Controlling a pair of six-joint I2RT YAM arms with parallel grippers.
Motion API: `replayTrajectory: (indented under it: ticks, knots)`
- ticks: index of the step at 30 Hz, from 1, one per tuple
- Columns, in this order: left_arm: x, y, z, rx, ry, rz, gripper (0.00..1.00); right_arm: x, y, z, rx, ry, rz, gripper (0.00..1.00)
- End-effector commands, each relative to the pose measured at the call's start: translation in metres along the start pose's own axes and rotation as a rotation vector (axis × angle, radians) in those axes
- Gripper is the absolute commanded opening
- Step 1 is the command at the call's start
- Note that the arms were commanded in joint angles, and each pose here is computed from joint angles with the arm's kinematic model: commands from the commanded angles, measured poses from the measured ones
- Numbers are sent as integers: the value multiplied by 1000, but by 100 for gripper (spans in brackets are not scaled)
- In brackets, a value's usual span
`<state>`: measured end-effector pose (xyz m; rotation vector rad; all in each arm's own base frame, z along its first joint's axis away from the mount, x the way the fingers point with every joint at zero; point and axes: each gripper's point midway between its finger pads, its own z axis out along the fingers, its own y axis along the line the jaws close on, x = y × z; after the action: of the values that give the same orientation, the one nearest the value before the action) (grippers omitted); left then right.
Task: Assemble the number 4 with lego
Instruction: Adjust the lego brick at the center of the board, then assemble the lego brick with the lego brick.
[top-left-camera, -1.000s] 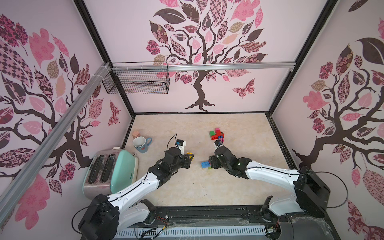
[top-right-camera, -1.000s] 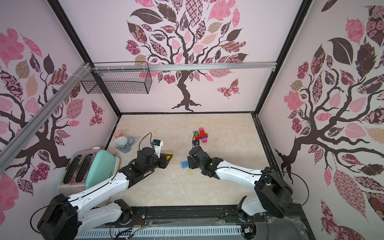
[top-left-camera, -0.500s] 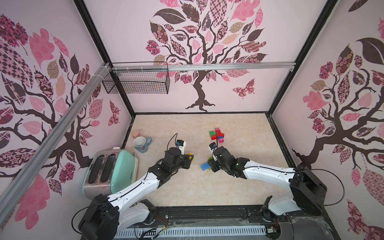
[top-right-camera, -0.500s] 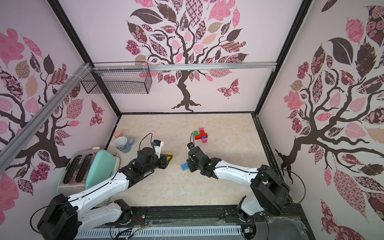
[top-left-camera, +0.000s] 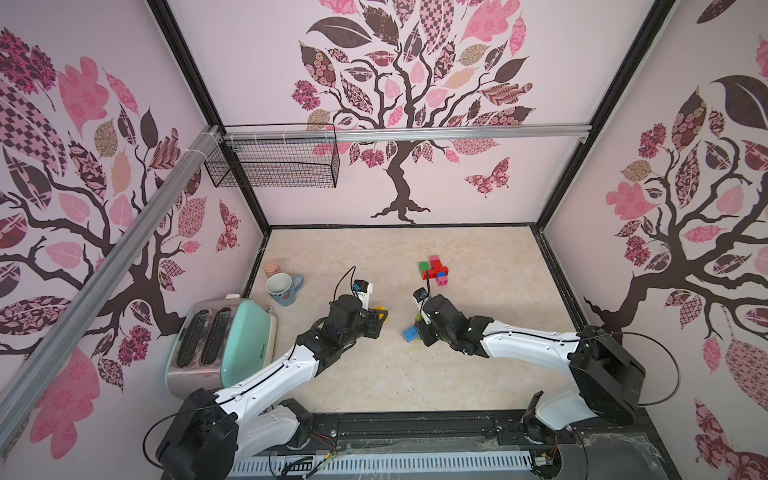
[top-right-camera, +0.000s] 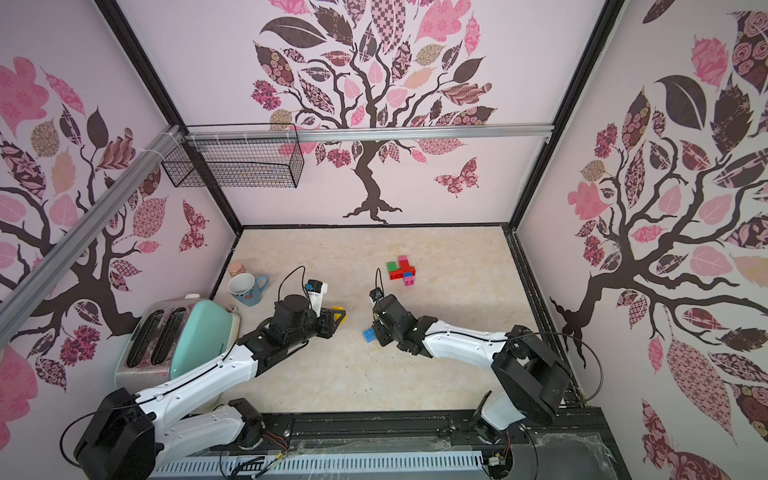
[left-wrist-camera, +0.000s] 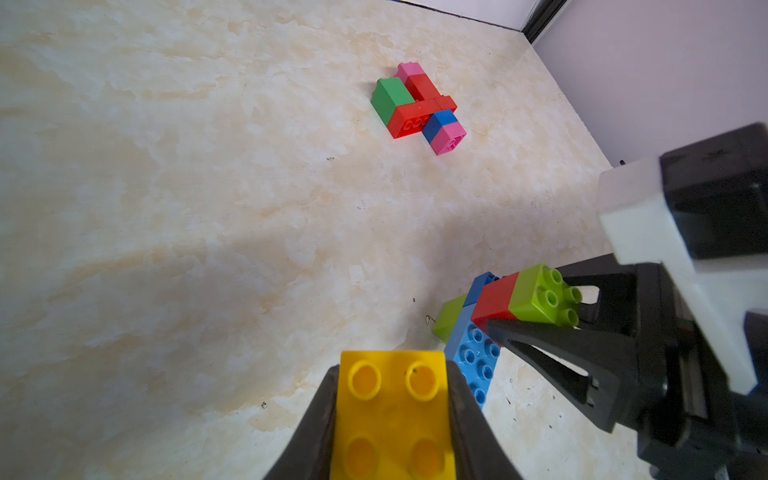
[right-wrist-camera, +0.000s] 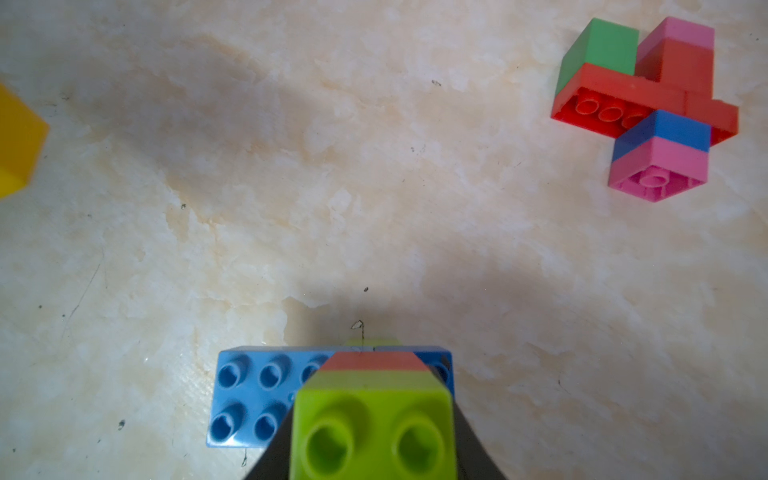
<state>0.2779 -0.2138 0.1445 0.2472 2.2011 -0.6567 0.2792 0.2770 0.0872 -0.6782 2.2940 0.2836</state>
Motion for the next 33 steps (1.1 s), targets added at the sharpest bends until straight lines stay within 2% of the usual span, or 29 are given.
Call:
replayTrajectory:
  ticks: [1,7,13,19,24,31,33]
  knots:
    - [-17,-5,-6,0,-49,24,0,32,-6,7,44,129,-71,28]
    - [-17,1,-10,-29,-66,36,0,45,-9,7,55,173,-77,17]
    - [-15,-6,-13,19,-81,91,0,49,-9,9,56,186,-71,0]
    - [-9,-19,-9,83,-63,190,0,49,-10,9,65,180,-59,0]
    - [4,-37,6,140,15,312,0,44,-6,8,43,160,-54,0]
    - [17,-56,24,273,23,502,0,49,-9,8,53,173,-61,0]
    - [16,-59,28,289,1,524,0,51,-9,8,55,181,-62,0]
